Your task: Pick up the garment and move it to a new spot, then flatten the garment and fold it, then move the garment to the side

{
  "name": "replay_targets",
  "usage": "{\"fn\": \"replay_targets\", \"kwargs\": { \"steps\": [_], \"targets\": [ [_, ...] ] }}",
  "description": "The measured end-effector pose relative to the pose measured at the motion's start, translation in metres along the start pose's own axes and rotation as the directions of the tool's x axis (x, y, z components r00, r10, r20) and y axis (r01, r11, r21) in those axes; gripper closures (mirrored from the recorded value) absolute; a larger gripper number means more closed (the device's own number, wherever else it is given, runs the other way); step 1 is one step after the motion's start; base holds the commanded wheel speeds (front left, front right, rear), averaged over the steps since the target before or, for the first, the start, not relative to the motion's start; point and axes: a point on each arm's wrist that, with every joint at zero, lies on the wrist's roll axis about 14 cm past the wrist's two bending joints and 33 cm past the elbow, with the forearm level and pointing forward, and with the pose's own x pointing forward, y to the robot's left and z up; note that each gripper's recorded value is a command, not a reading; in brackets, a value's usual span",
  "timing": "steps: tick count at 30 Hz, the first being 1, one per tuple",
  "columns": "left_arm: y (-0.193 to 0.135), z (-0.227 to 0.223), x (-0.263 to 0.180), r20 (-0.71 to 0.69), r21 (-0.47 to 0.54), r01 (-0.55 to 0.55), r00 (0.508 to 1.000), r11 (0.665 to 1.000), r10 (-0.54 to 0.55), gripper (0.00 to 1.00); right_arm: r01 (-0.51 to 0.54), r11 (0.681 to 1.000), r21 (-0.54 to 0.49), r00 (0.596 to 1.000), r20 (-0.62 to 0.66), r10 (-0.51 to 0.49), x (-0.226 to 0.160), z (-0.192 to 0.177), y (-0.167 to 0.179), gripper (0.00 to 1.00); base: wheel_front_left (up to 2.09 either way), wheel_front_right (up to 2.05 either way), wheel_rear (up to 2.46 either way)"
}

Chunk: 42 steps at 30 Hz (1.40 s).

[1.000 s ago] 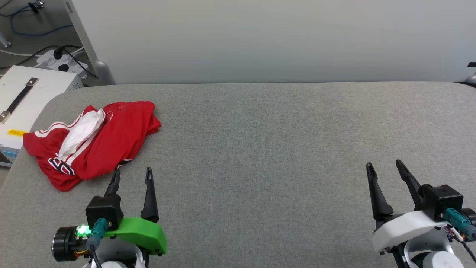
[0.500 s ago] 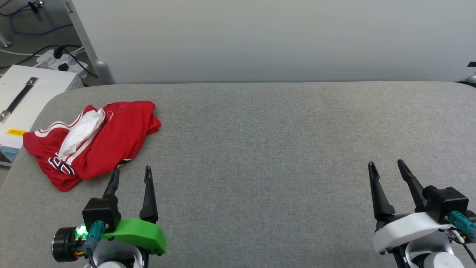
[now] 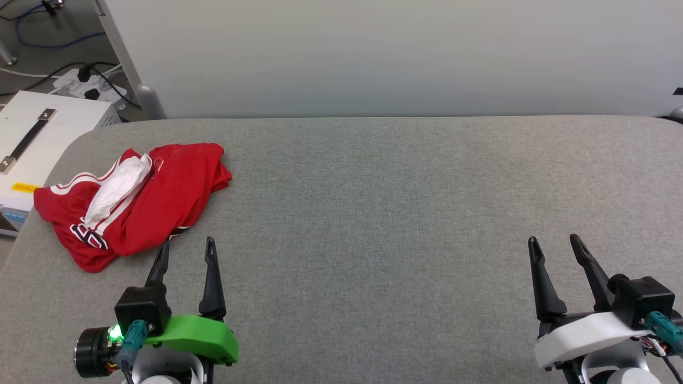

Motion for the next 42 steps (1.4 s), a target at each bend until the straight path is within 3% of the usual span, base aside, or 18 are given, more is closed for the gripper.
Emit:
{"fn": "replay_targets", "kwargs": {
  "steps": [8,26,36,42],
  "targets": [
    [0.003,0.001,-0.002,0.012,-0.006,-0.012,1.0,1.0,0.012,0.0,-0.018,1.0,0.011,1.0,0.008,0.017,0.002,-0.001,0.006,0.0,0.0,0.0,0.0],
    [0.065,0.005,-0.033,0.035,-0.033,-0.216,0.975,0.976,0.217,0.0,-0.24,0.969,0.054,0.971,0.001,0.24,0.028,-0.017,0.08,0.0,0.0,0.0,0.0],
    [0.107,0.01,-0.063,0.052,-0.044,-0.358,0.931,0.933,0.36,0.0,-0.387,0.918,0.084,0.921,0.003,0.388,0.037,-0.025,0.132,0.0,0.0,0.0,0.0],
    [0.14,0.014,-0.093,0.065,-0.051,-0.473,0.877,0.879,0.476,0.0,-0.491,0.864,0.113,0.871,0.022,0.492,0.041,-0.029,0.17,0.0,0.0,0.0,0.0]
  ]
}}
